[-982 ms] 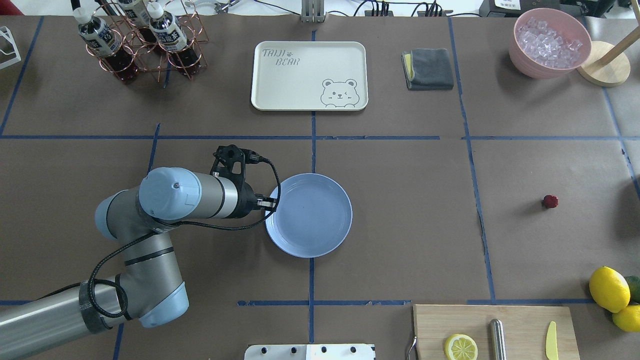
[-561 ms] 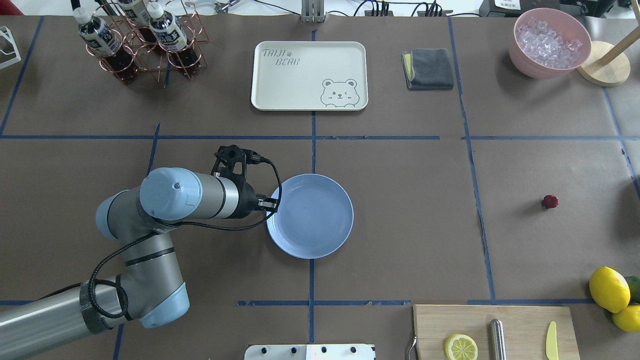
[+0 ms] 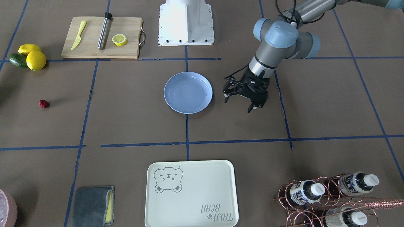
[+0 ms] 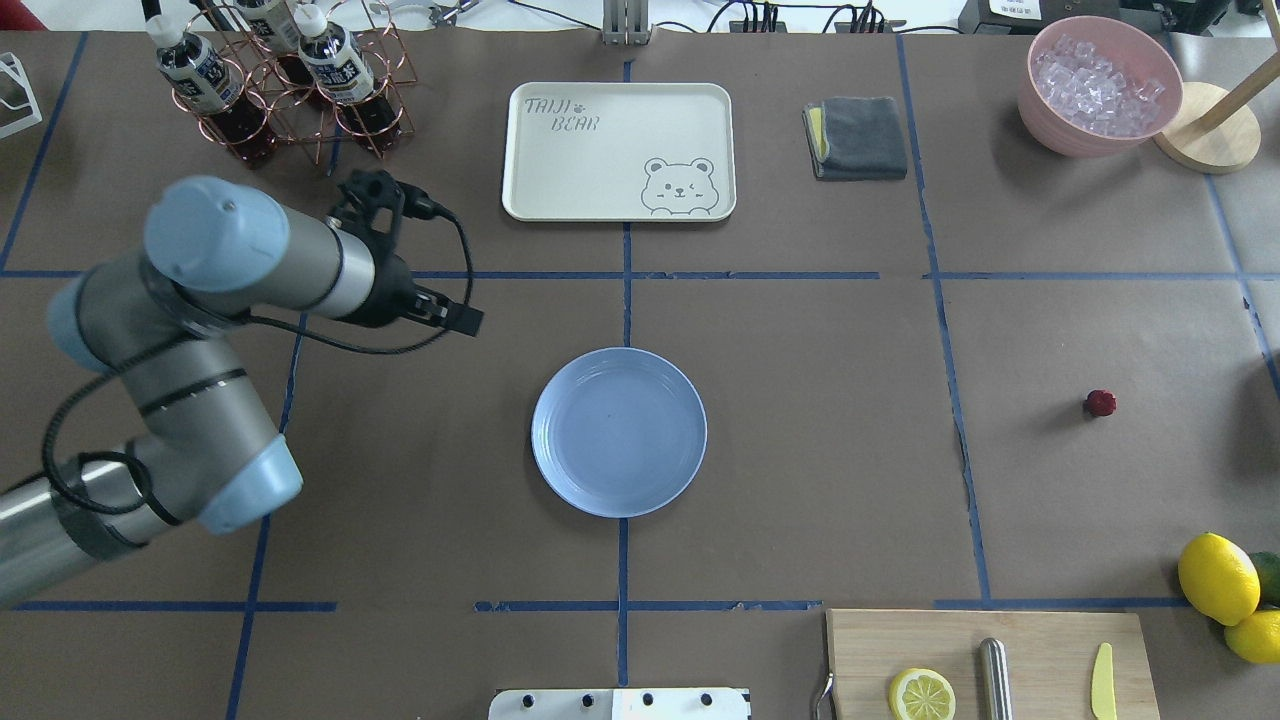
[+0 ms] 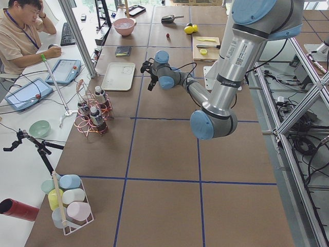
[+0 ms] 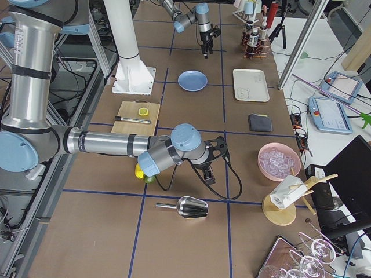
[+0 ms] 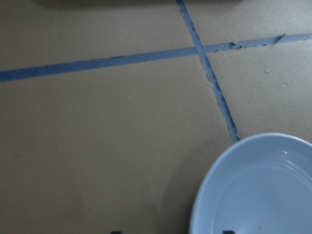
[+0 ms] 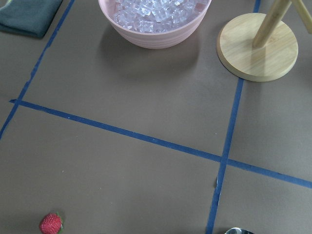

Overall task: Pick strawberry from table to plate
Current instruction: 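Release the plate and withdraw the left arm away from it, then move the right gripper down onto the red strawberry and grasp it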

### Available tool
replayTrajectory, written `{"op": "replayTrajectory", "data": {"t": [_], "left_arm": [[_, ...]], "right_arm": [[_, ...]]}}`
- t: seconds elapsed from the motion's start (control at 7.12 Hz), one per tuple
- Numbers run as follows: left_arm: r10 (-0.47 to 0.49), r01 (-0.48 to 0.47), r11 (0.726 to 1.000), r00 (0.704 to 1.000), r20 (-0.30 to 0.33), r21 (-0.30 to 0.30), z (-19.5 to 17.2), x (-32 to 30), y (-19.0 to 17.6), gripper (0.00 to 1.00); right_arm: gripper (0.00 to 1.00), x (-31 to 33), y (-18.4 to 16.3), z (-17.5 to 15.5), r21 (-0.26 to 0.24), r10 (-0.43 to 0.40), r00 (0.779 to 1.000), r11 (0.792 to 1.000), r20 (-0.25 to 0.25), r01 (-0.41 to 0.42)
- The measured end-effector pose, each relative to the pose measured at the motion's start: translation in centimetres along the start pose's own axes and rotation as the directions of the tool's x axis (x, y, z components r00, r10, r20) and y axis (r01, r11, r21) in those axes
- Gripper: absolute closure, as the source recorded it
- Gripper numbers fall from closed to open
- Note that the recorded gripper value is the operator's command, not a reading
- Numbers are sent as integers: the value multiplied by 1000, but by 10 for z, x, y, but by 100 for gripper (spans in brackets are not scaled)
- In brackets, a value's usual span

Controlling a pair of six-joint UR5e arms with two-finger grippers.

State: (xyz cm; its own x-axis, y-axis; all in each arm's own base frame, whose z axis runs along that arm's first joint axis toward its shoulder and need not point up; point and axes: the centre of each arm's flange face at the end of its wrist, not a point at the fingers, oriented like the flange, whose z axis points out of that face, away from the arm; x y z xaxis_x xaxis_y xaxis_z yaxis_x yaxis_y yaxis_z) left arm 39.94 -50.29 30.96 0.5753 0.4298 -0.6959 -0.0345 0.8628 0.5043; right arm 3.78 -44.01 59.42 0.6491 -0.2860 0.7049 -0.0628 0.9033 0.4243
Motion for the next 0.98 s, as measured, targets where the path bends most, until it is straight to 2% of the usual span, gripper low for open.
{"op": "replayTrajectory", "data": {"t": [0.14, 0.28, 0.42, 0.56, 0.7, 0.98], "left_arm": [[77, -74, 997, 992, 98, -25, -41, -73, -25, 0], [114, -101, 992, 979, 169, -82, -83, -149, -41, 0], [86, -49, 983, 975, 205, -178, -120, -228, -42, 0], [5, 54, 967, 972, 233, -247, -159, -301, -33, 0], [-42, 115, 954, 966, 256, -276, -192, -359, -10, 0], [-73, 150, 935, 968, 241, -320, -227, -447, 80, 0]], "right_arm": [[0, -8, -7, 8, -8, -24, 1000, 1000, -10, 24], [0, -16, -12, 16, -17, -45, 999, 999, -27, 45], [0, -25, -17, 23, -23, -56, 998, 998, -31, 56], [0, -40, -23, 28, -28, -45, 999, 999, -22, 45], [0, -60, -27, 34, -36, -16, 1000, 999, -8, 16], [0, -118, -31, 47, -55, 81, 997, 995, 17, -80]]}}
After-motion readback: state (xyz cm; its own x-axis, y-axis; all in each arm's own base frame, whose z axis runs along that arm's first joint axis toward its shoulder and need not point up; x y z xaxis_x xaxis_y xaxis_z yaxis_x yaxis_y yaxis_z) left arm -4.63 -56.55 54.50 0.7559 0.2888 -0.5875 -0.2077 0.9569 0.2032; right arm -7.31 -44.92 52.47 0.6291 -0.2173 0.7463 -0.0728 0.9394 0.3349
